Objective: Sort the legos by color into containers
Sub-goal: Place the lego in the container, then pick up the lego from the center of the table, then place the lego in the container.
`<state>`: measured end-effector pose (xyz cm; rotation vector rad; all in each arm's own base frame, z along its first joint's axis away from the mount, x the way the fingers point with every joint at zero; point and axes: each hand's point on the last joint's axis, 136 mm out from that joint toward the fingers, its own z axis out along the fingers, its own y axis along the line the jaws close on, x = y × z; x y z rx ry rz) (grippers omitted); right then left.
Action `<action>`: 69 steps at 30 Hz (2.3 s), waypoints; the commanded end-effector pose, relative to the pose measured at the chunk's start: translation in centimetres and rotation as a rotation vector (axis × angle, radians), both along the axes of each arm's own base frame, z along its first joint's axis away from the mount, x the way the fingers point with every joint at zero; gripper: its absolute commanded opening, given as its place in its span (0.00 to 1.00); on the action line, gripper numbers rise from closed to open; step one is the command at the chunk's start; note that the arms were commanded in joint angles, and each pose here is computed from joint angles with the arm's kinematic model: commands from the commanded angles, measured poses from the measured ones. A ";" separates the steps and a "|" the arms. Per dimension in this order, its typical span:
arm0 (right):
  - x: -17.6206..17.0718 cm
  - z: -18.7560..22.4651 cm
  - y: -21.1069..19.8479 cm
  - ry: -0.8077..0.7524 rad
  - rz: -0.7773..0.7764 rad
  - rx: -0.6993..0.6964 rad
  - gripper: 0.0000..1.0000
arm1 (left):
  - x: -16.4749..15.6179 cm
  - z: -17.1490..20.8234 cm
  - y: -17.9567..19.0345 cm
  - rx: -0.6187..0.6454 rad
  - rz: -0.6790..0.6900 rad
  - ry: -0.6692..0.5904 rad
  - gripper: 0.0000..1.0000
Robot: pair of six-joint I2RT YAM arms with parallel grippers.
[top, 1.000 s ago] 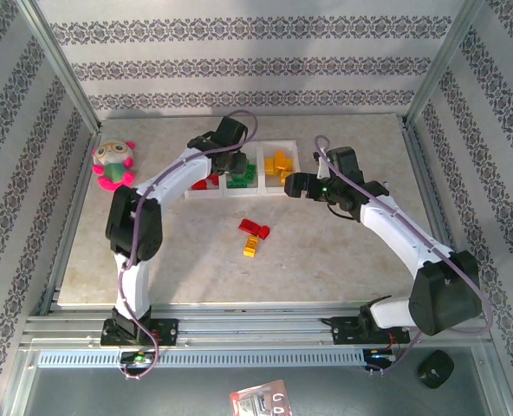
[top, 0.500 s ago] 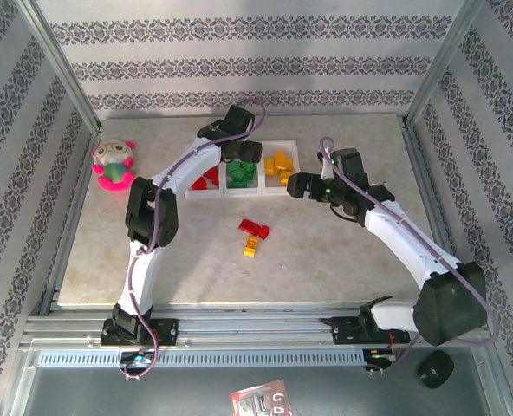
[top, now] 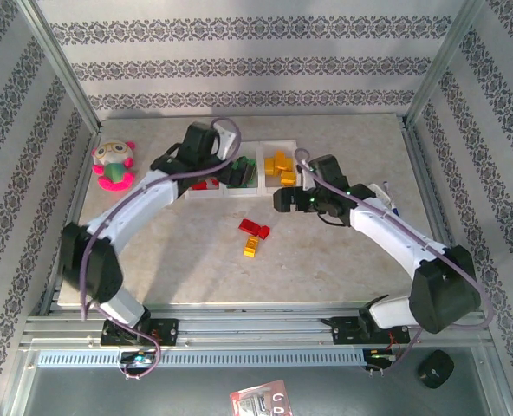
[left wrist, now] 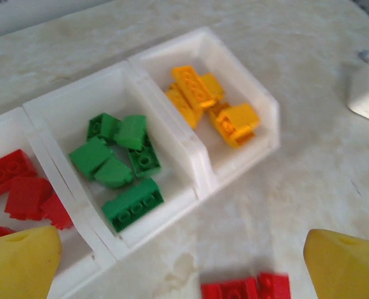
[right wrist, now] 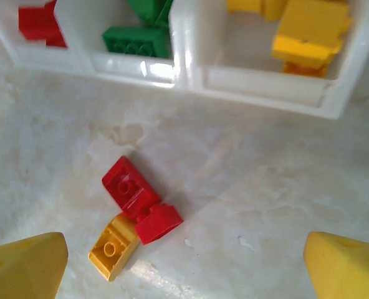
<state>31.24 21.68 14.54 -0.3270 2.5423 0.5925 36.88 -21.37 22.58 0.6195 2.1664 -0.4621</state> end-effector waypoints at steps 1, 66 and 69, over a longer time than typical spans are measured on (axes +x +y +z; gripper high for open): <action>-0.9 -1.0 0.8 0.026 0.084 -0.077 0.96 | -3.0 0.2 0.4 -0.004 -0.113 -0.102 0.99; 10.8 2.5 19.5 -0.157 0.227 -0.048 0.37 | -10.3 -6.3 8.3 -0.076 0.163 -0.184 0.99; 12.8 2.2 21.4 -0.180 0.209 -0.022 0.37 | -10.4 -6.3 8.2 -0.076 0.154 -0.182 0.99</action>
